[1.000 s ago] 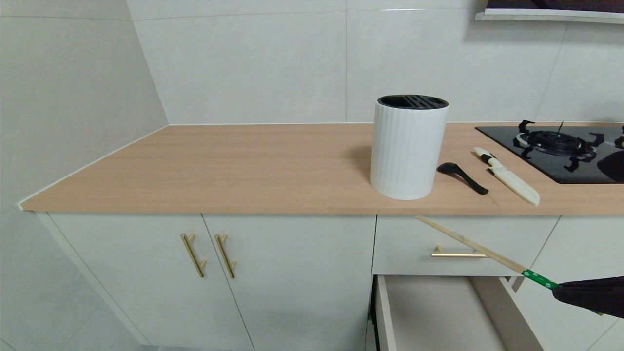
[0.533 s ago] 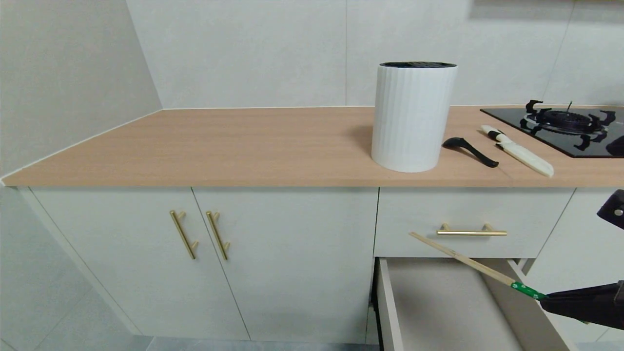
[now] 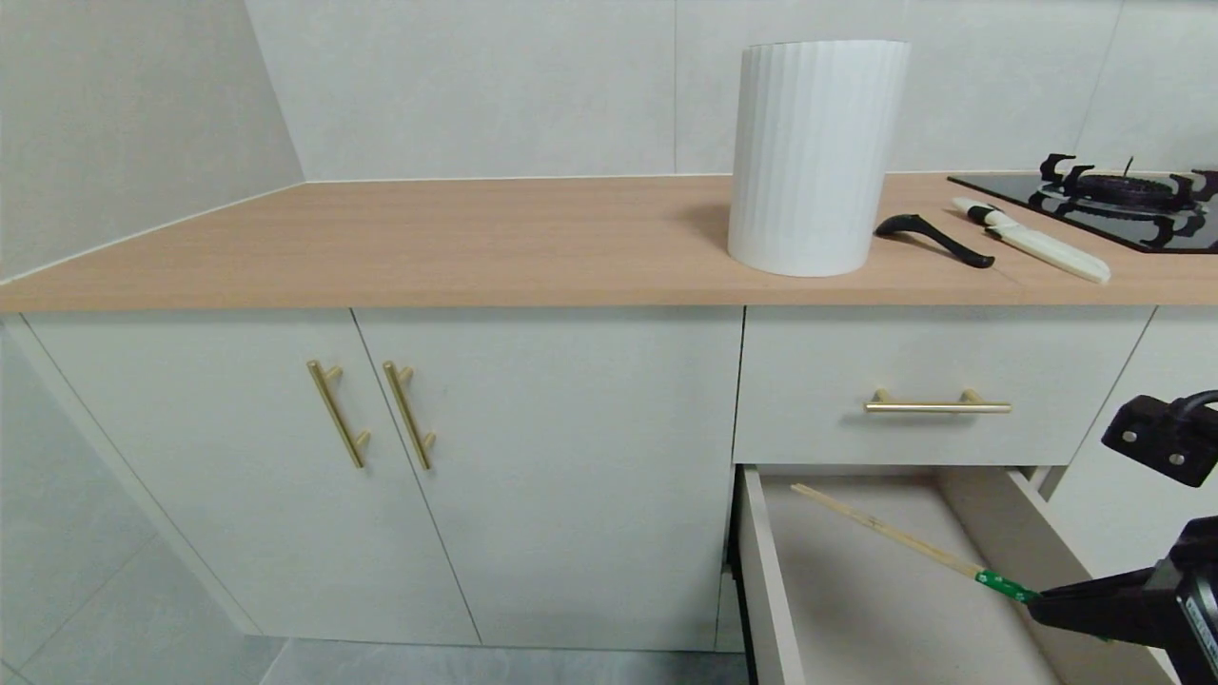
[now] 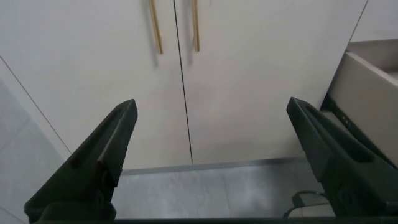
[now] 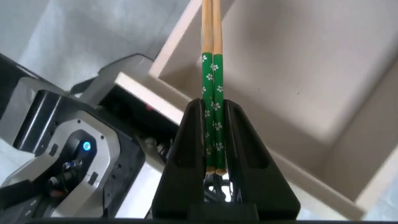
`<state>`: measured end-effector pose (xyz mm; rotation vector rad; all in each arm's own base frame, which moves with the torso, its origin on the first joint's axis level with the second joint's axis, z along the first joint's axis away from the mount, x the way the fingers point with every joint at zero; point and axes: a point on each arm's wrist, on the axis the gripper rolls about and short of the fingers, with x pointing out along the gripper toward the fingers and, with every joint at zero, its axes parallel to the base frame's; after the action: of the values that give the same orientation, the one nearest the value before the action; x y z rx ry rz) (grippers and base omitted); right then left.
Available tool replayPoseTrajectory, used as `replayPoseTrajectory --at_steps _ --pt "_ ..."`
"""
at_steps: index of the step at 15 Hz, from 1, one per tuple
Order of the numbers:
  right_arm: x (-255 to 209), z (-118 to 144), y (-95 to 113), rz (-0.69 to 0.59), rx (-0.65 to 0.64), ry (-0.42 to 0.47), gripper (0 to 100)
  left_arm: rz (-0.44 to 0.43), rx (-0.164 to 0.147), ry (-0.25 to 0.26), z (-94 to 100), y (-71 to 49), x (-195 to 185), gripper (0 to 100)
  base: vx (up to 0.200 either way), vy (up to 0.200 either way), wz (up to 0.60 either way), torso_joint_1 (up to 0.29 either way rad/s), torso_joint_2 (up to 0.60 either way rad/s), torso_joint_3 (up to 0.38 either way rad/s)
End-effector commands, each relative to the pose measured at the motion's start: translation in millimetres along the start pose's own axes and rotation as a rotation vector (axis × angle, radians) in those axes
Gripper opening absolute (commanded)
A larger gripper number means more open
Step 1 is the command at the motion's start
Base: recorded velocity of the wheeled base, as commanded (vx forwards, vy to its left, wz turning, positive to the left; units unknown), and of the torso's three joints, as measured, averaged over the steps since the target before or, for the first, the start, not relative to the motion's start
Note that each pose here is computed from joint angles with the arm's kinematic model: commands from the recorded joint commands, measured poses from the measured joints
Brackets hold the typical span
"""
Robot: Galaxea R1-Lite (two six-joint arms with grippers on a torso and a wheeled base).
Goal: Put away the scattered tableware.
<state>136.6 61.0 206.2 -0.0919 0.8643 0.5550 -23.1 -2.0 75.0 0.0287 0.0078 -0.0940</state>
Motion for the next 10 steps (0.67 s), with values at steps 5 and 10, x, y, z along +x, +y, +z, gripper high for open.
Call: replayPoseTrajectory --at_steps 5,10 --pt "37.1 8.6 -8.1 -0.008 0.033 0.111 0 0.000 0.000 0.000 0.1 0.0 0.0 100 0.000 0.000 0.00 -0.005 0.03 0.014" --pt "107.3 14.9 -24.9 -0.083 0.139 0.274 0 0.000 0.000 0.000 0.1 0.0 0.0 100 0.000 0.000 0.00 0.000 0.00 0.000"
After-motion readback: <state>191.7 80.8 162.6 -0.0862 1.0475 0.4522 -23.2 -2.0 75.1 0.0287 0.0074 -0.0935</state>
